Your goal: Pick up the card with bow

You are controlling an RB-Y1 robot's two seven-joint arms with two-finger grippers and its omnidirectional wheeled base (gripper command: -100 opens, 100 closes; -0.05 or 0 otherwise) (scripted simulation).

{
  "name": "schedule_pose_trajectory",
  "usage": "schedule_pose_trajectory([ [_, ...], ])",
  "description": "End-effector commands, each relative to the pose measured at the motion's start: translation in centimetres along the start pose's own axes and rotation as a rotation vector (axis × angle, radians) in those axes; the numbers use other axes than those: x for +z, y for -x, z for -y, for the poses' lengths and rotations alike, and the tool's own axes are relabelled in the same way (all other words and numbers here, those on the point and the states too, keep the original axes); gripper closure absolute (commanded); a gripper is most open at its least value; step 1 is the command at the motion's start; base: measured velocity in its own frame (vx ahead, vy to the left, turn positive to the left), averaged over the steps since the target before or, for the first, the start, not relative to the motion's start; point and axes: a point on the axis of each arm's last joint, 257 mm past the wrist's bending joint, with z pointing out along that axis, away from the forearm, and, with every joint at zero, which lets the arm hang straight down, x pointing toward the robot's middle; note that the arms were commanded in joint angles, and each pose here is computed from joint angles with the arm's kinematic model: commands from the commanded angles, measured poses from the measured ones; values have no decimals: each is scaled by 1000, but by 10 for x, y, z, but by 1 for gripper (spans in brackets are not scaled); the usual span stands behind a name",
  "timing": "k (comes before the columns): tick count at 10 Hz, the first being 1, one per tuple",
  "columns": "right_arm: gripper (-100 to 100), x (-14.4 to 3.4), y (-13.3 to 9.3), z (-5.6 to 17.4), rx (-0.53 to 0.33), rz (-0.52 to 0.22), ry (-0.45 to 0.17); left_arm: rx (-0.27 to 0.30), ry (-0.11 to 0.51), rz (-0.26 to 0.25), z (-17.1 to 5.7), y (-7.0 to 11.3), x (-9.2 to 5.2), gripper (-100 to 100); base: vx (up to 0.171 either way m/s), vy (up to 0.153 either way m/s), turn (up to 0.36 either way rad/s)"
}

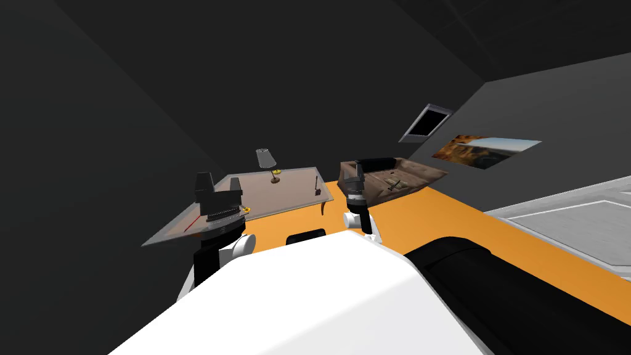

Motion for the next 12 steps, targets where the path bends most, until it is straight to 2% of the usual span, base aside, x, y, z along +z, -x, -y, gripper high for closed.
schedule_pose_trajectory([
  [1,-100,-1,2,1,27,0,-1,0,0,0,0,0,0,0,2,2,129],
  [6,-100,-4,11,9,141,15,-9,0,0,0,0,0,0,0,4,-1,158],
  [12,-100,-11,29,26,318,59,-29,0,0,0,0,0,0,0,5,0,181],
])
